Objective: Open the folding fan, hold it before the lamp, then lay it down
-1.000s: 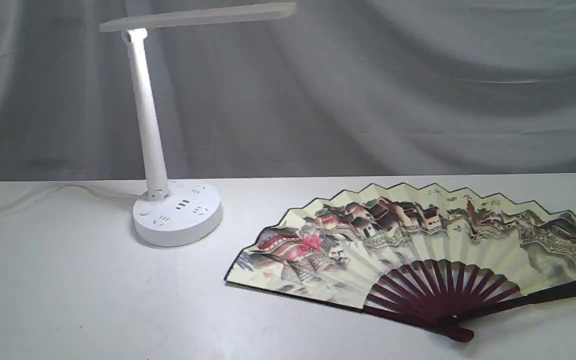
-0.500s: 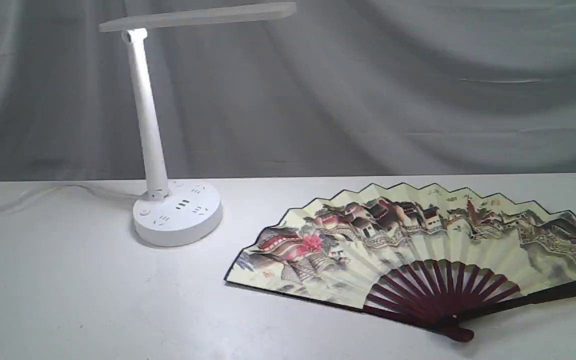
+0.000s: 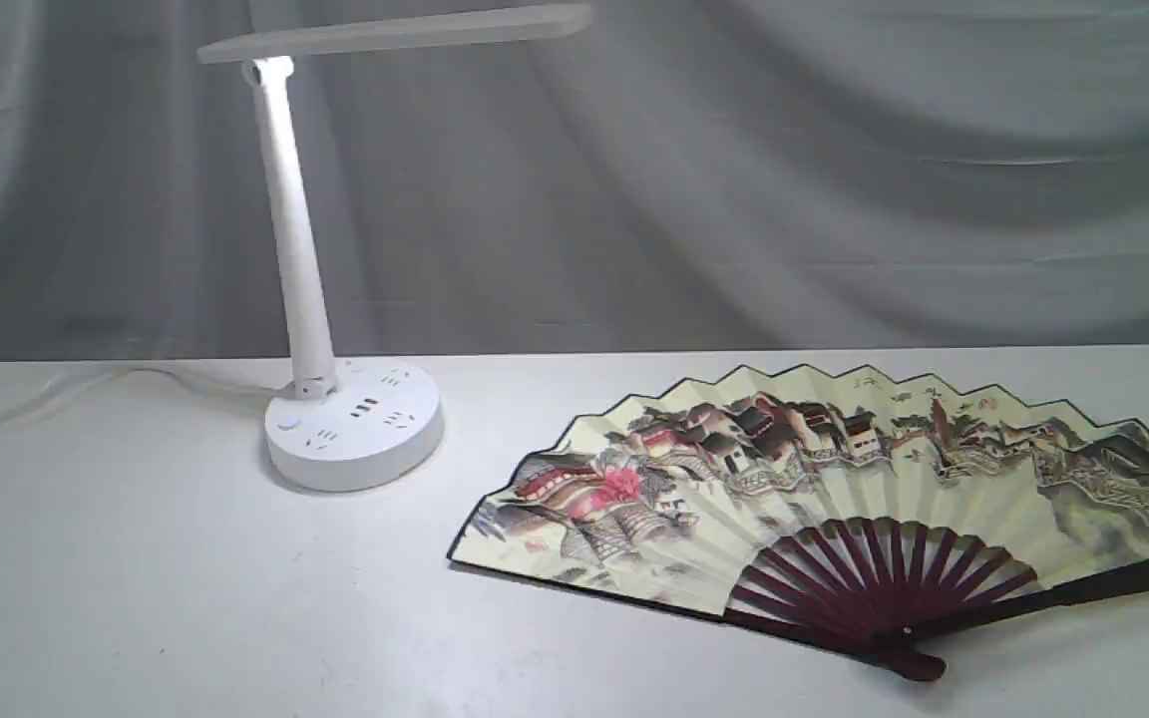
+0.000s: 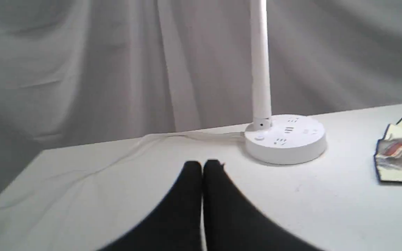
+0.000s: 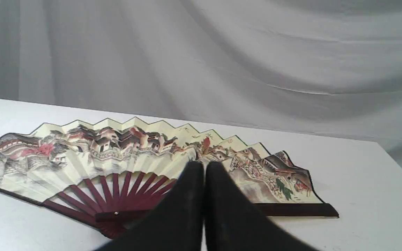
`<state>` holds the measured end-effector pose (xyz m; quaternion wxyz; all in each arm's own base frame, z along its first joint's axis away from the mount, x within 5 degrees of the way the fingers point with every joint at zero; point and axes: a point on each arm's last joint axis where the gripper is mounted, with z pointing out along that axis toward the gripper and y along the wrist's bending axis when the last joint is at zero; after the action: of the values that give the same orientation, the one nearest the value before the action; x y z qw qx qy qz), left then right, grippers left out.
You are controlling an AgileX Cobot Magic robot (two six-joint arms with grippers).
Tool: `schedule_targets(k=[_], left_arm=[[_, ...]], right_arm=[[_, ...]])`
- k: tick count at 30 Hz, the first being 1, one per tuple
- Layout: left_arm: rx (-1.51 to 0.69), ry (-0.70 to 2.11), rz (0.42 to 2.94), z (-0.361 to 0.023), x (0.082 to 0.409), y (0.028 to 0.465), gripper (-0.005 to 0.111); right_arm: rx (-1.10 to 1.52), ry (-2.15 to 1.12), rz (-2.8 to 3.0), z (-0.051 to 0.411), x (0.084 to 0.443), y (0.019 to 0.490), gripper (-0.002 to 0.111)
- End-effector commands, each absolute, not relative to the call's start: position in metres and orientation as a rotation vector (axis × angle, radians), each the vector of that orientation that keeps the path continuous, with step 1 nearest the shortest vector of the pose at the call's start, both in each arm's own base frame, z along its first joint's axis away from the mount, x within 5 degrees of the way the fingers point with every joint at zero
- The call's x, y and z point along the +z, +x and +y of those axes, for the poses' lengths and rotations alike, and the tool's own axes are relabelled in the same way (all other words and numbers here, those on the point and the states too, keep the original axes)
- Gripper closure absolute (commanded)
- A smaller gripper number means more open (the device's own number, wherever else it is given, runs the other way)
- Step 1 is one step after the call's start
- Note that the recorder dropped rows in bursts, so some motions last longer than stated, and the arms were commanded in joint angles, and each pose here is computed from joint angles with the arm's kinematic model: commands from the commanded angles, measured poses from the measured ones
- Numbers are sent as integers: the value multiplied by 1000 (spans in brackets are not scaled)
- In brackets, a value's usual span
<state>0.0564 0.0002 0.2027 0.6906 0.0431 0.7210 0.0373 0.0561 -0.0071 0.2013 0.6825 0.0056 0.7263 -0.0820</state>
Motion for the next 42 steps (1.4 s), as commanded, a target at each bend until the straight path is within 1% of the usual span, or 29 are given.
schedule_targets(k=[1, 7, 10, 12, 20, 25, 42], left_arm=[[157, 157, 1612, 1, 201, 56, 107], [129, 135, 1614, 1, 201, 56, 107], [8, 38, 1619, -1, 201, 56, 107], [-22, 14, 1620, -1, 201, 56, 107], [-22, 14, 1620, -1, 201, 56, 107], [48, 70, 1617, 0, 201, 56, 107], [52, 74, 1617, 0, 201, 56, 107]], right_arm=[[-181, 14, 1623, -7, 201, 56, 108], [-181, 14, 1623, -7, 201, 56, 108], [-181, 14, 1623, -7, 201, 56, 108], [-181, 14, 1623, -7, 201, 56, 108], [-179, 16, 1622, -7, 201, 56, 108], [-179, 16, 1622, -7, 201, 56, 108], [-181, 14, 1623, -7, 201, 56, 108]])
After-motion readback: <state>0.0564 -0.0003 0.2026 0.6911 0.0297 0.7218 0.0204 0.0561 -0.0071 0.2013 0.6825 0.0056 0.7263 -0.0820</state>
